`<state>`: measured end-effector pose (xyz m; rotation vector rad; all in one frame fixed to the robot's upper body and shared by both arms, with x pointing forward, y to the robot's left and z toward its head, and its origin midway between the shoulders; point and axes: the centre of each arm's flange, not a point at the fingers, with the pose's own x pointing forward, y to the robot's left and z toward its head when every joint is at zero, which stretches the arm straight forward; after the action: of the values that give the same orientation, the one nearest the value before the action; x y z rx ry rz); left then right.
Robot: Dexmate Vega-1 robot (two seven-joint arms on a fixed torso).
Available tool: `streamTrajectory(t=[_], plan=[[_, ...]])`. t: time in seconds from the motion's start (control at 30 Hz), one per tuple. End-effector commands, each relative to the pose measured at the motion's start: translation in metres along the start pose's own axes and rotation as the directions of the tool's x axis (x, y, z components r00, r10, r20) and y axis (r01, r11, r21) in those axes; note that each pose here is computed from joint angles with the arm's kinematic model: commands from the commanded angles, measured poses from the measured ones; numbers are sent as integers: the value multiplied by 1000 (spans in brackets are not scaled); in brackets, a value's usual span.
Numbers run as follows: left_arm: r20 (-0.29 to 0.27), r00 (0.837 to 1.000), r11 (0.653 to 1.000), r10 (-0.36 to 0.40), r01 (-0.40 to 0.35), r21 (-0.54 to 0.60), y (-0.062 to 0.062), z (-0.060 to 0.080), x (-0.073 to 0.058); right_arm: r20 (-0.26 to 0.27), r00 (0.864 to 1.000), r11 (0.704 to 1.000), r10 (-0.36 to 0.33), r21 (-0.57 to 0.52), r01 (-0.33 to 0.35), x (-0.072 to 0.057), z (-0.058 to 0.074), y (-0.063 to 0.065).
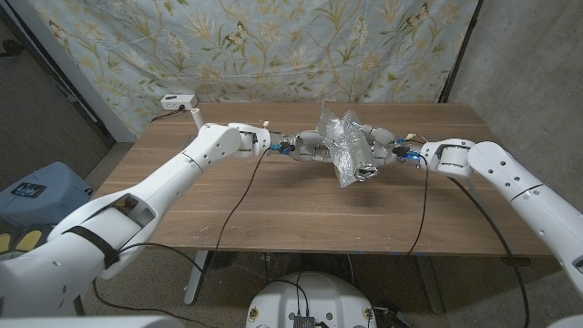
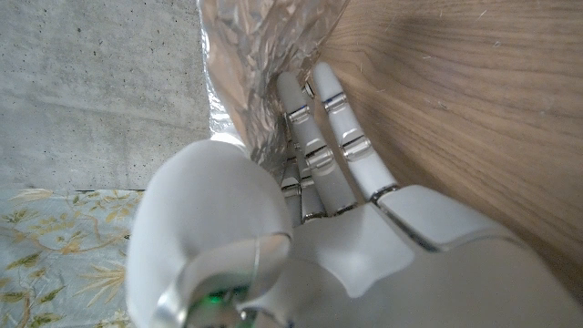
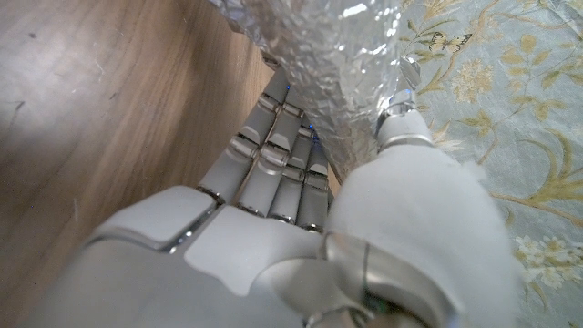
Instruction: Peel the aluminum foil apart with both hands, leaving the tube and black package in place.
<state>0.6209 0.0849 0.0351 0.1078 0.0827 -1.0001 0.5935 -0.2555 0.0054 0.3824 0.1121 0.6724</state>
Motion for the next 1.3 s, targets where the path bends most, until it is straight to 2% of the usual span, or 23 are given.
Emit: streamTrajectory(t=[0.03, 0.6, 0.9, 1.3], plan=[[13, 1000, 1000, 15, -15, 7, 3, 1, -9, 16, 1000, 1000, 17, 24, -18, 0, -5, -3], [0, 1000, 999, 24, -24, 25, -1, 2, -11, 70, 996, 997, 63, 49, -66, -2, -13, -7], [-3, 1000, 999, 24, -23, 35, -4, 3, -12, 89, 994, 996, 66, 48, -70, -7, -11, -10], [4, 1000, 999, 15, -15, 41, -6, 4, -13, 120, 992, 998, 47, 43, -52, -19, -2, -14]])
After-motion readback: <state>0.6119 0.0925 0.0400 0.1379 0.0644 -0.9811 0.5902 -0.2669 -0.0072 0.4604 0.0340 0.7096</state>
